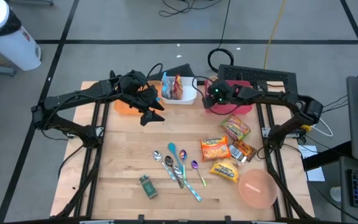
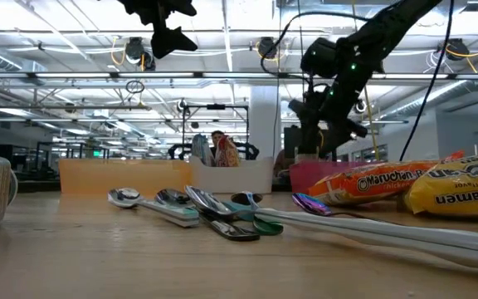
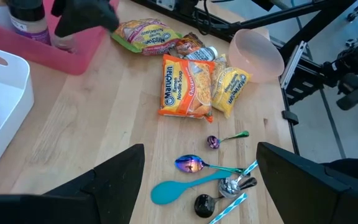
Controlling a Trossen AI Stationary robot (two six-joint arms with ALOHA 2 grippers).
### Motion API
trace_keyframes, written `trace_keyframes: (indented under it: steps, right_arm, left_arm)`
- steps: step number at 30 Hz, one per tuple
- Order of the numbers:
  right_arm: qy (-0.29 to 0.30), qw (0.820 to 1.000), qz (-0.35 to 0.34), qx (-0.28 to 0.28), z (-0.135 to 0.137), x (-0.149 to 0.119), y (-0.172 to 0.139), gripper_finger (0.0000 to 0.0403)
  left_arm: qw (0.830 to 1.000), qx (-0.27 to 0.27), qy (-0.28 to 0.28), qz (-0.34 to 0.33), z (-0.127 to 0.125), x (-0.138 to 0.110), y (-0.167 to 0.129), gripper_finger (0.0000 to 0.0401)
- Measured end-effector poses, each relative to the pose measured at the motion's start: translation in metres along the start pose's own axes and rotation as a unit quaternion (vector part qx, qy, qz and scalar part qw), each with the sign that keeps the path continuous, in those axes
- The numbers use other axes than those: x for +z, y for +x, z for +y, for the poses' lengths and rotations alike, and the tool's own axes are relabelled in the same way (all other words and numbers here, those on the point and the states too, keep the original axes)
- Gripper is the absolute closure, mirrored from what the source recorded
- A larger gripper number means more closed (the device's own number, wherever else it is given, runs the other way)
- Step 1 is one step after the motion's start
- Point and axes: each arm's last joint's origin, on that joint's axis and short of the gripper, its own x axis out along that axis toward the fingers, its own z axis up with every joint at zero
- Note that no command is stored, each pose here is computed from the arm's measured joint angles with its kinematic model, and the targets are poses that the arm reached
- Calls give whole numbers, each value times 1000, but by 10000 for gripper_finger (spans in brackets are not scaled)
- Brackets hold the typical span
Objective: Pick & Place Food Item
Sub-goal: Put the orange noodle pack into the white bin
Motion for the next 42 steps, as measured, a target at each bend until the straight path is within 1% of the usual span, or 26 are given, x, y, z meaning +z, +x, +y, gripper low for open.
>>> trace_keyframes:
  steps: [4,9,13,17,21,22,24,25,28,31,35,39,42]
  right_arm:
    - [-8,999,-13,32,9,0,-16,147]
    - [-22,995,-49,81,25,-1,-39,147]
    - [-24,987,-90,130,38,1,-57,147]
    - [-26,978,-122,170,49,1,-68,147]
    - [-16,966,-152,207,58,3,-74,148]
    - [-3,964,-152,220,61,4,-75,148]
    - [18,955,-145,259,65,5,-78,149]
    - [19,950,-140,280,66,6,-80,149]
    - [-15,932,-132,339,71,7,-85,149]
    - [-32,920,-127,370,72,6,-95,149]
    - [-51,920,-123,368,71,-1,-111,149]
    - [-64,928,-128,343,68,-12,-130,149]
    - [-75,937,-112,321,64,-23,-142,149]
  left_arm:
    - [1000,0,-2,0,0,0,0,82]
    - [1000,2,-1,-11,-2,0,-9,82]
    - [1000,9,-1,-27,-2,1,-21,82]
    - [999,14,-1,-46,-2,2,-32,82]
    - [999,16,-4,-52,-2,2,-36,82]
    - [998,17,-10,-51,-2,2,-36,82]
    - [999,17,-20,-44,-1,1,-35,82]
    - [999,15,-21,-40,-1,0,-35,82]
    - [1000,2,-18,-24,-3,-3,-32,82]
    - [1000,-3,-19,-15,-5,-4,-30,82]
    - [1000,-6,-19,-10,-7,-6,-31,82]
    - [1000,-11,-18,-9,-7,-6,-31,82]
    - [1000,-11,-10,-9,-7,-6,-31,82]
